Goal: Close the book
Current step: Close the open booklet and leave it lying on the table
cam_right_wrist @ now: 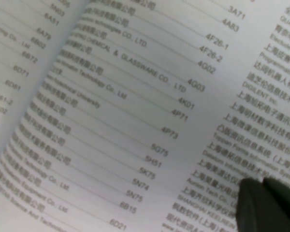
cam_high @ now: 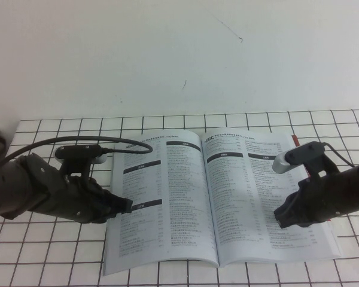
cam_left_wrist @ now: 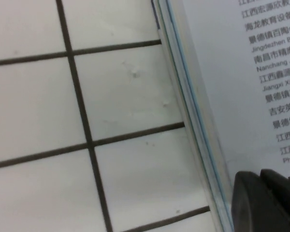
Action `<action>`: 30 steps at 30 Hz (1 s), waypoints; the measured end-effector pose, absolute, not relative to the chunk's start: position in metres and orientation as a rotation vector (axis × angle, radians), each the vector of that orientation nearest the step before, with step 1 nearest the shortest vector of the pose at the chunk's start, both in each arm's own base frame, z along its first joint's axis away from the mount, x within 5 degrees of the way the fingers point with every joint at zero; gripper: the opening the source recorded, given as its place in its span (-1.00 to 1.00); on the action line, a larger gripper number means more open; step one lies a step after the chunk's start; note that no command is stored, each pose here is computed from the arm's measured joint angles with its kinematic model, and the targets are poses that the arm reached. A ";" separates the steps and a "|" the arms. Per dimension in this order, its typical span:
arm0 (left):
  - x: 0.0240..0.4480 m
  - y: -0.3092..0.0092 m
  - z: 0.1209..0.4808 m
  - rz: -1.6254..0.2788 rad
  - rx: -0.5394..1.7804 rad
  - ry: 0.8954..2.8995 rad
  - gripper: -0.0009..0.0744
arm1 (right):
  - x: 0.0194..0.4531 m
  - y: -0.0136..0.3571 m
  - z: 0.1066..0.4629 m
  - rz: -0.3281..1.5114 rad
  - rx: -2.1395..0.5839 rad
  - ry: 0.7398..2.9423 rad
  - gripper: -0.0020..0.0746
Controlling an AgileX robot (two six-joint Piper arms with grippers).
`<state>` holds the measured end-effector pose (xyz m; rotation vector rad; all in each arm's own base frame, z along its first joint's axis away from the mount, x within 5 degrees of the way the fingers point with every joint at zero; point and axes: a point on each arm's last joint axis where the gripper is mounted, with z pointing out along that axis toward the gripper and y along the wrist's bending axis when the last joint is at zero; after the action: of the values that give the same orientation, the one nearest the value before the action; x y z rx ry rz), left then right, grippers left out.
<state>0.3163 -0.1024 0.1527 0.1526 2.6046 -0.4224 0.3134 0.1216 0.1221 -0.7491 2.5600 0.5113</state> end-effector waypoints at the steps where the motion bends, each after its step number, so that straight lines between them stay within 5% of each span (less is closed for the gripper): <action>1: 0.316 -0.102 0.153 -0.409 0.174 2.603 -0.99 | 0.313 0.122 0.122 0.511 -0.749 2.560 -0.95; 23: 0.325 -0.101 0.139 -0.330 0.164 2.593 -0.99 | 0.313 0.122 0.122 0.520 -0.754 2.562 -0.95; 30: 0.313 -0.144 0.150 -0.445 0.283 2.593 -0.99 | 0.313 0.121 0.122 0.529 -0.744 2.564 -0.95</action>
<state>0.3126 -0.1443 0.1498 0.2825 2.5931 -0.4454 0.3129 0.1213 0.1223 -0.7445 2.5640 0.5293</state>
